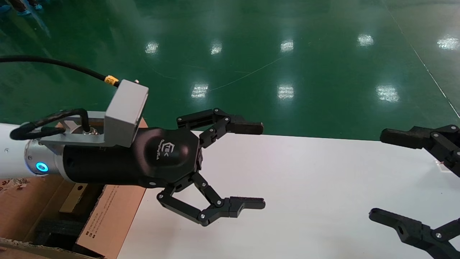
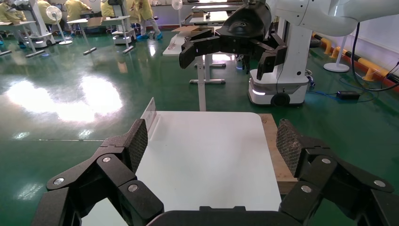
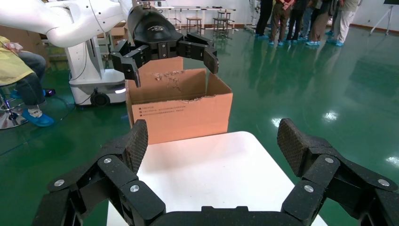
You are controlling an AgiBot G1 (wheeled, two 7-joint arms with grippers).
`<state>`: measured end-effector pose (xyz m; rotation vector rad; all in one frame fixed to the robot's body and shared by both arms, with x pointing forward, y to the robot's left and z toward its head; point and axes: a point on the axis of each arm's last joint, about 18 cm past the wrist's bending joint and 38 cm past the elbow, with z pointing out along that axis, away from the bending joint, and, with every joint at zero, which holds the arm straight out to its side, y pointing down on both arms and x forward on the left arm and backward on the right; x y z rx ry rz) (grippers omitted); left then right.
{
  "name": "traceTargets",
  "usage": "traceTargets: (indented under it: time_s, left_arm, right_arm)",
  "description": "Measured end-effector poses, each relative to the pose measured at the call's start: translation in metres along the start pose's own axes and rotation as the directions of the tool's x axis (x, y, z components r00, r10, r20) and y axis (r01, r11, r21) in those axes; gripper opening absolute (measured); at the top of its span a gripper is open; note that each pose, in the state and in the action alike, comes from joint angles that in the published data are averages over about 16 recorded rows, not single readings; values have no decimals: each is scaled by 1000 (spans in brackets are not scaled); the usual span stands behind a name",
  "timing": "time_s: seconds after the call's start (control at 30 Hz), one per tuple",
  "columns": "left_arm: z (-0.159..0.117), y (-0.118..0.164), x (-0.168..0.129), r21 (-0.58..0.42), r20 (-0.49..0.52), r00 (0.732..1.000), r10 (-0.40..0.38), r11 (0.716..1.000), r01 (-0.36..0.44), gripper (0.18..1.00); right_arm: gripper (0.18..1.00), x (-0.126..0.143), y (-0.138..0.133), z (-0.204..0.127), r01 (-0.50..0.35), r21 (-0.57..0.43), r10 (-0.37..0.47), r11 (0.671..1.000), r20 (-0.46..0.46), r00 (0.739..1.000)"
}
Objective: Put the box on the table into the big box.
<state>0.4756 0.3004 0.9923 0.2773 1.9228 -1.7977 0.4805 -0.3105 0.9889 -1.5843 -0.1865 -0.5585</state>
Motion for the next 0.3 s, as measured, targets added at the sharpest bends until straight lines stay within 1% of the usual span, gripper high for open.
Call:
traceTargets:
  time_s: [0.3]
  left_arm:
    - [0, 0, 0, 0, 1, 1000, 0, 1000, 0, 1001]
  right_arm:
    - [1001, 0, 0, 0, 0, 0, 0, 1000, 0, 1000]
